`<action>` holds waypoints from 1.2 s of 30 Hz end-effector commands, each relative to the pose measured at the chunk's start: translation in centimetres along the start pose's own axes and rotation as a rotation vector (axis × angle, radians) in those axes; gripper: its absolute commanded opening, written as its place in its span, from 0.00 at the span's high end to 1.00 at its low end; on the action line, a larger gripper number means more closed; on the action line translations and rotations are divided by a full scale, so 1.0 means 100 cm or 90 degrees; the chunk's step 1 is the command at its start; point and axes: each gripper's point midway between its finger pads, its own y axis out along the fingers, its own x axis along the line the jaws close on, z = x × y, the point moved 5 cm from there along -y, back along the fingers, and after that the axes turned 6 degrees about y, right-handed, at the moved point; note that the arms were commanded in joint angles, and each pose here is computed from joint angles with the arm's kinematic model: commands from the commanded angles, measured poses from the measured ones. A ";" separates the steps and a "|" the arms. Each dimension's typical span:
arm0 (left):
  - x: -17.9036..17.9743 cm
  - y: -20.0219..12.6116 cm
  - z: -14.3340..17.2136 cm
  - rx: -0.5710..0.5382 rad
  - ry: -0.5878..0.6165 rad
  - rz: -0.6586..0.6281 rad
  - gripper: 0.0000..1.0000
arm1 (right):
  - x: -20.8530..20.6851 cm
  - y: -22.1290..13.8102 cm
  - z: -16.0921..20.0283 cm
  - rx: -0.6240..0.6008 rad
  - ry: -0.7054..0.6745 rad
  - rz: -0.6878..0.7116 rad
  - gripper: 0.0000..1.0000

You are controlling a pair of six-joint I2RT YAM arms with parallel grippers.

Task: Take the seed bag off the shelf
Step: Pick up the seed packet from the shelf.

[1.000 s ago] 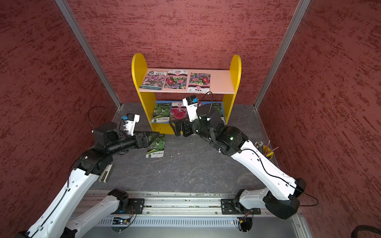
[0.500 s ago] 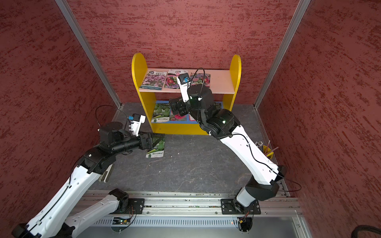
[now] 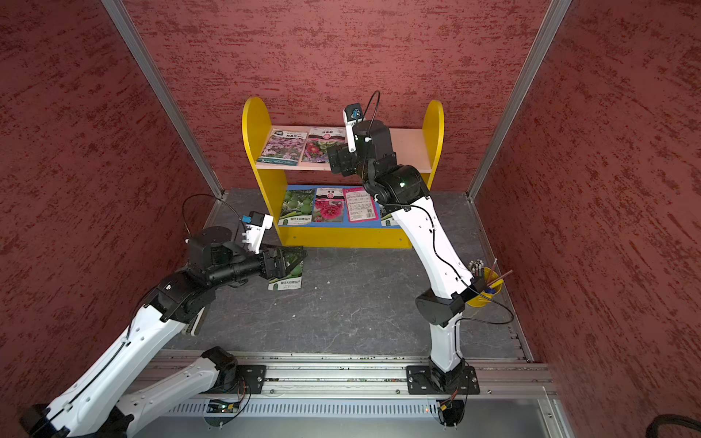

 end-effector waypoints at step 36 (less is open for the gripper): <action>0.000 0.005 0.003 -0.004 0.009 -0.004 0.00 | -0.036 -0.006 0.028 0.101 0.034 -0.032 0.09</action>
